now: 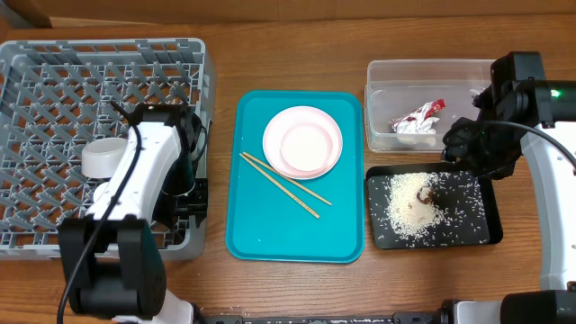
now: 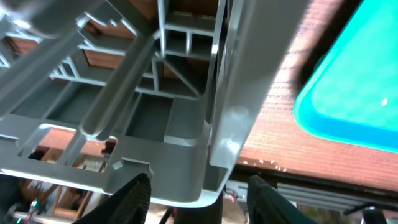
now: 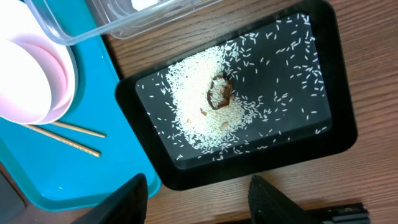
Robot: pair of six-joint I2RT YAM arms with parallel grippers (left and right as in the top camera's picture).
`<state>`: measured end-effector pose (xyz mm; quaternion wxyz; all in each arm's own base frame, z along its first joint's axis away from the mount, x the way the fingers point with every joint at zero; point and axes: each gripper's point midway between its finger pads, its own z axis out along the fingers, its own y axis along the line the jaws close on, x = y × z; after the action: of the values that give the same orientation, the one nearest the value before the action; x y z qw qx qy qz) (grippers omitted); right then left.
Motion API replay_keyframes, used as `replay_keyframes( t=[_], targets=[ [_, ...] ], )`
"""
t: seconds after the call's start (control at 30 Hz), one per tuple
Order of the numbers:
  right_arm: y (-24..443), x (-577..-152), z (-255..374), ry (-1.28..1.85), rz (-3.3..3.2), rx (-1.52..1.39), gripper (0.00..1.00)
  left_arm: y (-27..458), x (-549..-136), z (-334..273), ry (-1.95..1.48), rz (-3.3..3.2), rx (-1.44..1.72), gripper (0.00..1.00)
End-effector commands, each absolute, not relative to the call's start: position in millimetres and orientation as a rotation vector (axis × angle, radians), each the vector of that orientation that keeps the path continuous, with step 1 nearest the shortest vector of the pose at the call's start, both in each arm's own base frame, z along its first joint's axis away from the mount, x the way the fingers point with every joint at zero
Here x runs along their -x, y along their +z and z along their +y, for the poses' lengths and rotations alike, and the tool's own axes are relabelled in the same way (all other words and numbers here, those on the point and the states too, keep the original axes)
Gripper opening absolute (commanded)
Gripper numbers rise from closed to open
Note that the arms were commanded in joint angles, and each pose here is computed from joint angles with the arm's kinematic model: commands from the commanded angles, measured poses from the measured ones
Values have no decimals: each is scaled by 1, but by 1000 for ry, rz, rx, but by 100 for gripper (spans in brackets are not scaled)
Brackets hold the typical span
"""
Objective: Sort waste into correct bins and load items into the dishwasher
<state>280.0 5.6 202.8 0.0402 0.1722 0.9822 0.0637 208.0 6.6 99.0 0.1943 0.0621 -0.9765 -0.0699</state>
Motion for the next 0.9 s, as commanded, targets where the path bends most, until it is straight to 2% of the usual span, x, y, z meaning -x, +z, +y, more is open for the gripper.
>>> replay_keyframes(
  t=[0.0,0.07,0.1,0.17,0.2,0.23,0.27,0.3,0.43,0.57,0.77,0.83,0.87],
  targets=[
    [212,-283,4,183,2976,-512,57,133,-214,6,-188,-2947,-200,53],
    [212,-283,4,183,2976,-513,63,161,-228,-10,-19,-3174,-212,51],
    [212,-283,4,183,2976,-512,67,175,-243,-23,121,-3298,-132,53],
    [211,-283,0,151,2975,-515,67,195,-265,-46,330,-3442,37,62],
    [211,-282,-4,115,2971,-537,67,207,-279,-62,451,-3514,185,68],
    [211,-282,-11,73,2961,-588,68,219,-293,-75,525,-3580,308,80],
    [211,-281,-20,26,2942,-663,70,231,-312,-91,563,-3659,437,100],
    [211,-281,-23,21,2935,-686,72,235,-320,-100,583,-3685,519,100],
    [211,-279,-33,19,2923,-740,89,247,-348,-154,839,-3692,804,100],
    [211,-279,-34,35,2921,-753,97,235,-366,-202,981,-3629,1003,98],
    [211,-280,-34,34,2921,-753,98,126,-375,-259,547,-3520,1110,93],
    [211,-279,-34,34,2921,-753,98,90,-367,-270,408,-3458,1152,90],
    [211,-279,-34,34,2921,-753,98,75,-364,-272,323,-3441,1163,85]
  ],
)
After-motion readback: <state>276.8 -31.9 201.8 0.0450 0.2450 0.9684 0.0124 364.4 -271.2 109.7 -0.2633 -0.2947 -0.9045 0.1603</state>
